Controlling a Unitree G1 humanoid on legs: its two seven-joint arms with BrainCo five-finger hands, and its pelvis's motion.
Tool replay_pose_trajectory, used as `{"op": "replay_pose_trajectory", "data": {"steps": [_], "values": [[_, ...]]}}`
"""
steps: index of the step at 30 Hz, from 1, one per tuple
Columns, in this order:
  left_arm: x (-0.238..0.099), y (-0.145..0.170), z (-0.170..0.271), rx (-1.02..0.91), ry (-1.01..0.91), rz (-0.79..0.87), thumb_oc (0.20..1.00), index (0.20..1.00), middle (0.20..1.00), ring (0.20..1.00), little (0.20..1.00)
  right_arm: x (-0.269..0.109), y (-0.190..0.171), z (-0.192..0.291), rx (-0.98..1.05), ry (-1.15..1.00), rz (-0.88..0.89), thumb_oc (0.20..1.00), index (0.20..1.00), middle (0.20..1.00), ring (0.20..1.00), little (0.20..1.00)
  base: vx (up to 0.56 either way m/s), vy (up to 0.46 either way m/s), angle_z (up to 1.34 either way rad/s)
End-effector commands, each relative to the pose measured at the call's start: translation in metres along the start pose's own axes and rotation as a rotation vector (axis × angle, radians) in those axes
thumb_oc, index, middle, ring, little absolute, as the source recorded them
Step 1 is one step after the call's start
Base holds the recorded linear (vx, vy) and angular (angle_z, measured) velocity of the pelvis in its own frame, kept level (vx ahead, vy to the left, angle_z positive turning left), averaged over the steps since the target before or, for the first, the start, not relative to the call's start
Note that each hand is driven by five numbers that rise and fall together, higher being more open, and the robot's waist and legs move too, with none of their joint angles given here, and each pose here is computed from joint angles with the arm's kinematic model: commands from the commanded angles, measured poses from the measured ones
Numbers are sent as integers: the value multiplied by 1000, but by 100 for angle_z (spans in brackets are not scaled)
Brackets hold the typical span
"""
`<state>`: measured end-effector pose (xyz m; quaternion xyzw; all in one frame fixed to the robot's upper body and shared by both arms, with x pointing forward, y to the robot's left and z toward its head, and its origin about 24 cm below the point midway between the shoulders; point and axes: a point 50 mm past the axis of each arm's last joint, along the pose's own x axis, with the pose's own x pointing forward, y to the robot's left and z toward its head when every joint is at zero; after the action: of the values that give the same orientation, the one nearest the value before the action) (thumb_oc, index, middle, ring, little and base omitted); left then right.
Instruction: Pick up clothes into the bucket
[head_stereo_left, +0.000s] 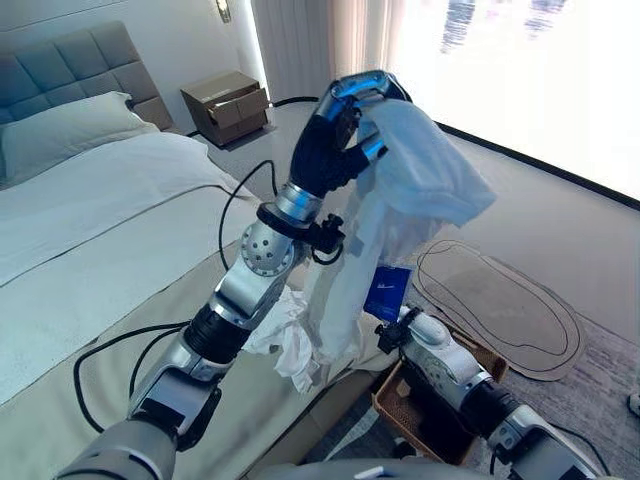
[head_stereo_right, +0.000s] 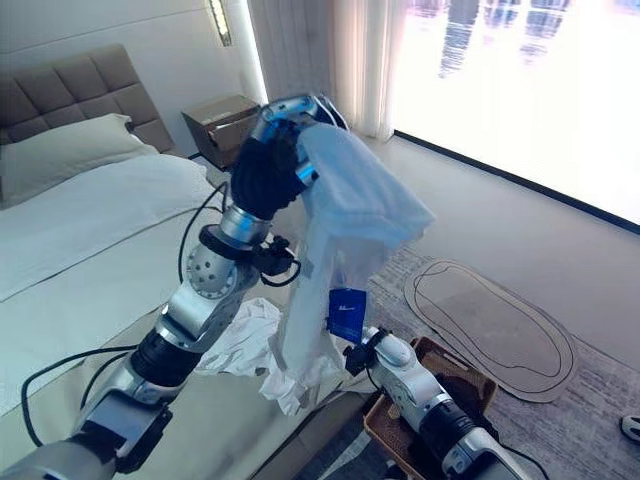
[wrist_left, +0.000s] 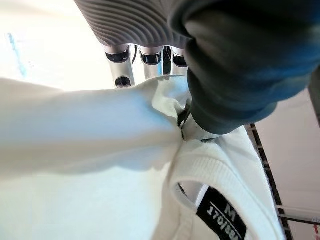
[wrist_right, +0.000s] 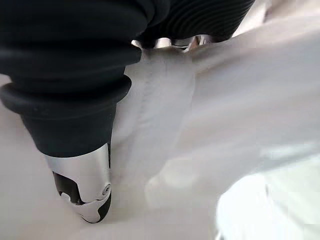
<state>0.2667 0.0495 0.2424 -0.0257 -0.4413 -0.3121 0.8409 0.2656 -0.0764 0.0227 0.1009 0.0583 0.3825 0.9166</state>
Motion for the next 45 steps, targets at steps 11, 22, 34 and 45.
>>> {"op": "replay_pose_trajectory", "data": {"steps": [11, 22, 34, 45], "values": [[2, 14, -5, 14, 7, 8, 200, 200, 200, 200, 200, 14, 14, 22, 107, -156, 107, 200, 200, 200, 200, 200, 8, -5, 4], [-14, 38, -9, 113, 59, 101, 200, 200, 200, 200, 200, -19, -10, 3, 196, -156, -62, 200, 200, 200, 200, 200, 0, 0, 0], [-77, 70, -40, 191, 312, 312, 1000, 1000, 1000, 1000, 1000, -54, -22, -16, 568, -368, -289, 200, 200, 200, 200, 200, 1, -3, -2], [-172, 58, -73, 81, 655, 451, 1000, 1000, 1000, 1000, 1000, -74, -35, 10, 617, -613, -419, 200, 200, 200, 200, 200, -3, -5, -4]]}}
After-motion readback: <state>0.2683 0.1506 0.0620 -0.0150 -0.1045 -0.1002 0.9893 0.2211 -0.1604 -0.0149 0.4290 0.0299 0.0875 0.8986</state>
